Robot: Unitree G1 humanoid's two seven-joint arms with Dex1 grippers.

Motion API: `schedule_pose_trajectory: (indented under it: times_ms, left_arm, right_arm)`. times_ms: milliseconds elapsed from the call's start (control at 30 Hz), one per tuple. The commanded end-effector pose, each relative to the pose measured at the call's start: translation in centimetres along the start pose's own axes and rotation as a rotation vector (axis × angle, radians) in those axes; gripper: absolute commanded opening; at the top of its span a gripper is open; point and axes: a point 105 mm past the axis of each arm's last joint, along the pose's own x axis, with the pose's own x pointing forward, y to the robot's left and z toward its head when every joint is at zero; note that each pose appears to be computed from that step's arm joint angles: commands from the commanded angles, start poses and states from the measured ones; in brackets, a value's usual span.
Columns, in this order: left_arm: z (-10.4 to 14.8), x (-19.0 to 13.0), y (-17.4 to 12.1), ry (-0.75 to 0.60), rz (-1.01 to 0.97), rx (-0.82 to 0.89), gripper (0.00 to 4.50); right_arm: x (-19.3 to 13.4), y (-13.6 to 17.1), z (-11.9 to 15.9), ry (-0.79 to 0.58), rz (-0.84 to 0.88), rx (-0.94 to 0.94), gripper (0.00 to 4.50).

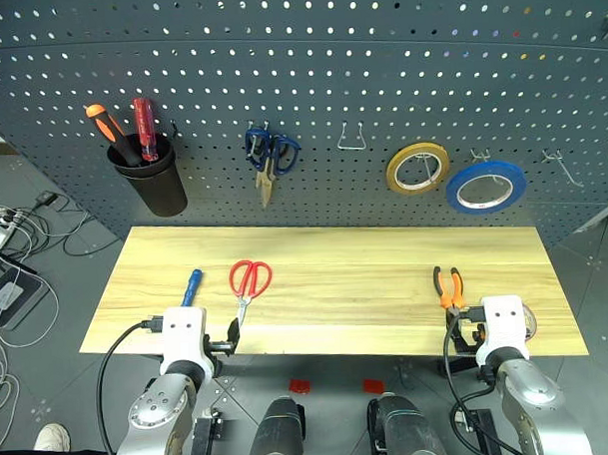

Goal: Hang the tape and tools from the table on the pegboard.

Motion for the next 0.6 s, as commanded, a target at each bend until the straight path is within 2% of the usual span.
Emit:
schedule_pose_trajectory:
  times_ms: [33, 600]
  left_arm:
    - [0.62, -0.29, 0.50, -0.024, 0.016, 0.019, 4.48]
    - [0.85, -0.24, 0.32, -0.036, 0.016, 0.015, 4.48]
  right_arm:
    - [-0.26, -0.19, 0.46, -0.021, -0.008, -0.001, 4.50]
    - [-0.29, -0.33, 0.34, -0.015, -0.012, -0.002, 4.50]
